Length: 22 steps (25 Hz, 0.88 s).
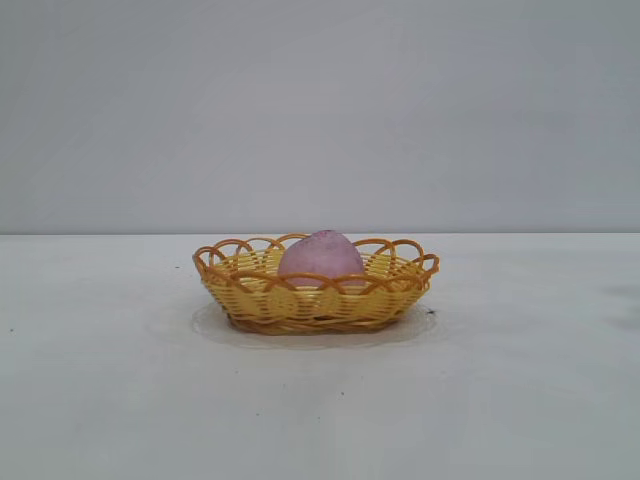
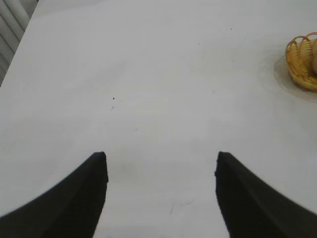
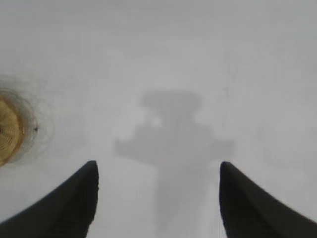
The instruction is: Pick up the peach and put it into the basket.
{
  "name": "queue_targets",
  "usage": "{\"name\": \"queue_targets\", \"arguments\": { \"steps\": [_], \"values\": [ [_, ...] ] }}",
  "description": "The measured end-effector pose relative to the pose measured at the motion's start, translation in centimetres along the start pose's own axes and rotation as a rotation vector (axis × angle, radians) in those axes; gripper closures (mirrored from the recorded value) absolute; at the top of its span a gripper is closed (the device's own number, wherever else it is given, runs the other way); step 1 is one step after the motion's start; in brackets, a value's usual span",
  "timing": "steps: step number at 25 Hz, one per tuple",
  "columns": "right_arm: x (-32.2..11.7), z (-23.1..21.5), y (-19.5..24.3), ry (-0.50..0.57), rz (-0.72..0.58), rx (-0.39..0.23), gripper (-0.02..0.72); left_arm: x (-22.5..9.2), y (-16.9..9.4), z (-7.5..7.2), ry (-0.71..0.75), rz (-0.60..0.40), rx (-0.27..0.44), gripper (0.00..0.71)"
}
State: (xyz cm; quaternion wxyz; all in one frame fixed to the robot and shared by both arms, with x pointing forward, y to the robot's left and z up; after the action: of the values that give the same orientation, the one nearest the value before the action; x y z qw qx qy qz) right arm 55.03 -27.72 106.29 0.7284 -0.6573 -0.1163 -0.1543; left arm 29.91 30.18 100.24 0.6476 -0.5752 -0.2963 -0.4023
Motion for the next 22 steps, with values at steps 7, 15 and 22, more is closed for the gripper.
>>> {"name": "queue_targets", "arguments": {
  "steps": [7, 15, 22],
  "values": [
    [-6.5, -0.5, -2.5, 0.002, -0.024, -0.003, 0.261, 0.0, 0.0, 0.0, 0.0, 0.0, 0.0, 0.296],
    [-15.0, -1.1, -4.6, -0.004, -0.117, 0.012, 0.261, 0.0, 0.0, 0.0, 0.0, 0.0, 0.0, 0.296],
    [-22.0, -1.3, -4.0, 0.014, -0.247, 0.059, 0.261, 0.0, 0.0, 0.0, 0.0, 0.0, 0.0, 0.296]
  ]
}}
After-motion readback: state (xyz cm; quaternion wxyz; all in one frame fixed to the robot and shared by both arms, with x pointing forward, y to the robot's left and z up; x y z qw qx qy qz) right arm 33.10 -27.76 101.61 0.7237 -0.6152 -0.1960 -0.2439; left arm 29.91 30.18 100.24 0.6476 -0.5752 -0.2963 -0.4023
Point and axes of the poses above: a point on each arm's last joint axis where the gripper is mounted, y pointing out along that axis toward the gripper, z along the wrist's bending axis when the last joint is at zero, x = y × z, the point moved 8 cm from there along y, pointing out along that axis toward the gripper, and after that the axes turned 10 degrees about y, right-handed, at the moved point
